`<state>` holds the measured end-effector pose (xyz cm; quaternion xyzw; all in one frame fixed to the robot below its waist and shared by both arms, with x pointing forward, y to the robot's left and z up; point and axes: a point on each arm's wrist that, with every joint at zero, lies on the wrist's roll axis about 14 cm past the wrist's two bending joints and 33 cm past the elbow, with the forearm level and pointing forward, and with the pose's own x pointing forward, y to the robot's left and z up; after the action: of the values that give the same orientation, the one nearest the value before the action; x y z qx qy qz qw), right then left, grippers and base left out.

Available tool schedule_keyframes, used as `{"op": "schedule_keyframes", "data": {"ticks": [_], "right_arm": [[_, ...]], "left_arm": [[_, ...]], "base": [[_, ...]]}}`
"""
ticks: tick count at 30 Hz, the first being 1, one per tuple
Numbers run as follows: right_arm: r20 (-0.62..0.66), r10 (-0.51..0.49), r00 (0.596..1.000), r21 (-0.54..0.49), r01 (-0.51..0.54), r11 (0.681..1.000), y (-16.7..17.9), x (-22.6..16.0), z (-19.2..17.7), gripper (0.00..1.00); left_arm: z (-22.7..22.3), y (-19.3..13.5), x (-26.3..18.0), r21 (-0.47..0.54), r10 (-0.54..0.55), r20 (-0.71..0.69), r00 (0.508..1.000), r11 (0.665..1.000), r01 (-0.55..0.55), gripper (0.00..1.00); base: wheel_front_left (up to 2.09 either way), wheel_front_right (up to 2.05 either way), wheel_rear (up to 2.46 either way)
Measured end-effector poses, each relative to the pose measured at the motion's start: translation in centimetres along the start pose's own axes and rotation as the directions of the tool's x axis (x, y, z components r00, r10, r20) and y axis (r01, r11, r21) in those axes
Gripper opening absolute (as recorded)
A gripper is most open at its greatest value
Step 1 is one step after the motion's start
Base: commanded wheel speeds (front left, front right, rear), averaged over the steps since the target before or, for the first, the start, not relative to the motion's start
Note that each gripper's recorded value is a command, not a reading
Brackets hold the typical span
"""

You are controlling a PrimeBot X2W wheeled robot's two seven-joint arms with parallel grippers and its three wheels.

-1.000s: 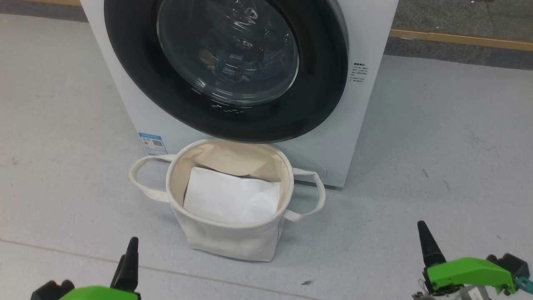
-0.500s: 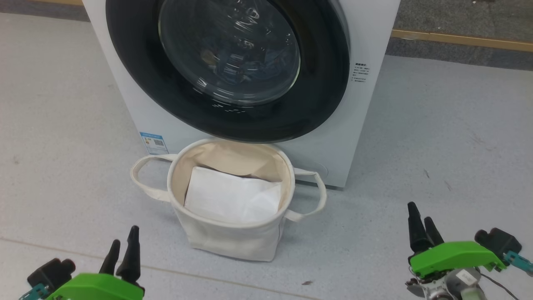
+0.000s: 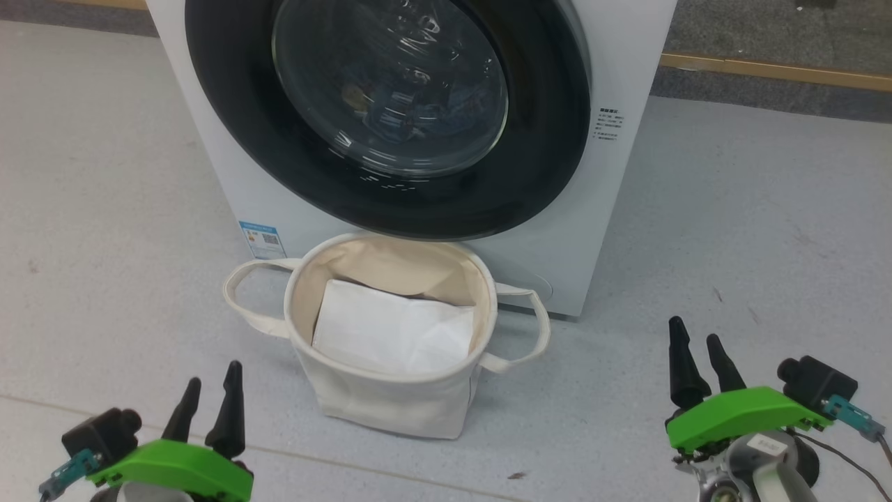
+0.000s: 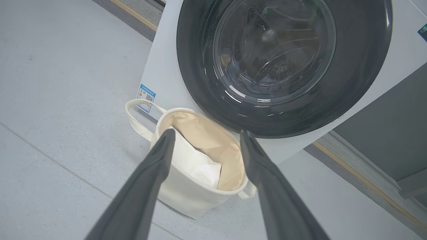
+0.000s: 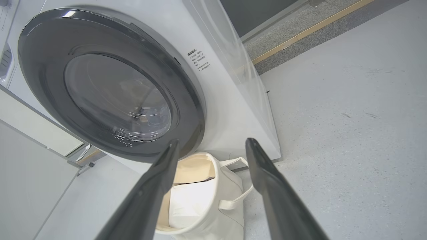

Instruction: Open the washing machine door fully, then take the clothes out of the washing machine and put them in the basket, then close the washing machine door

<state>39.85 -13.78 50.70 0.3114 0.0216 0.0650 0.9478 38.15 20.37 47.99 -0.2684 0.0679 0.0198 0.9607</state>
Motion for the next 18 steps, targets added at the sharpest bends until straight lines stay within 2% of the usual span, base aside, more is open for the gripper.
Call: {"op": "schedule_keyframes", "data": {"ticks": [8, 18], "right_arm": [[0.012, 0.040, 0.999, -0.100, -0.038, 0.994, 1.1, 0.4, 0.3, 1.00], [0.028, 0.110, 0.994, -0.242, -0.100, 0.965, 3.1, 1.0, 0.7, 1.00]], "left_arm": [[2.1, -0.1, 0.3, 0.119, -0.012, 0.063, 0.998, 0.993, 0.005, 1.00], [3.8, -0.3, 0.2, 0.255, -0.038, 0.121, 0.992, 0.967, 0.006, 1.00]], "base": [[0.00, 0.00, 0.00], [0.00, 0.00, 0.00]]}}
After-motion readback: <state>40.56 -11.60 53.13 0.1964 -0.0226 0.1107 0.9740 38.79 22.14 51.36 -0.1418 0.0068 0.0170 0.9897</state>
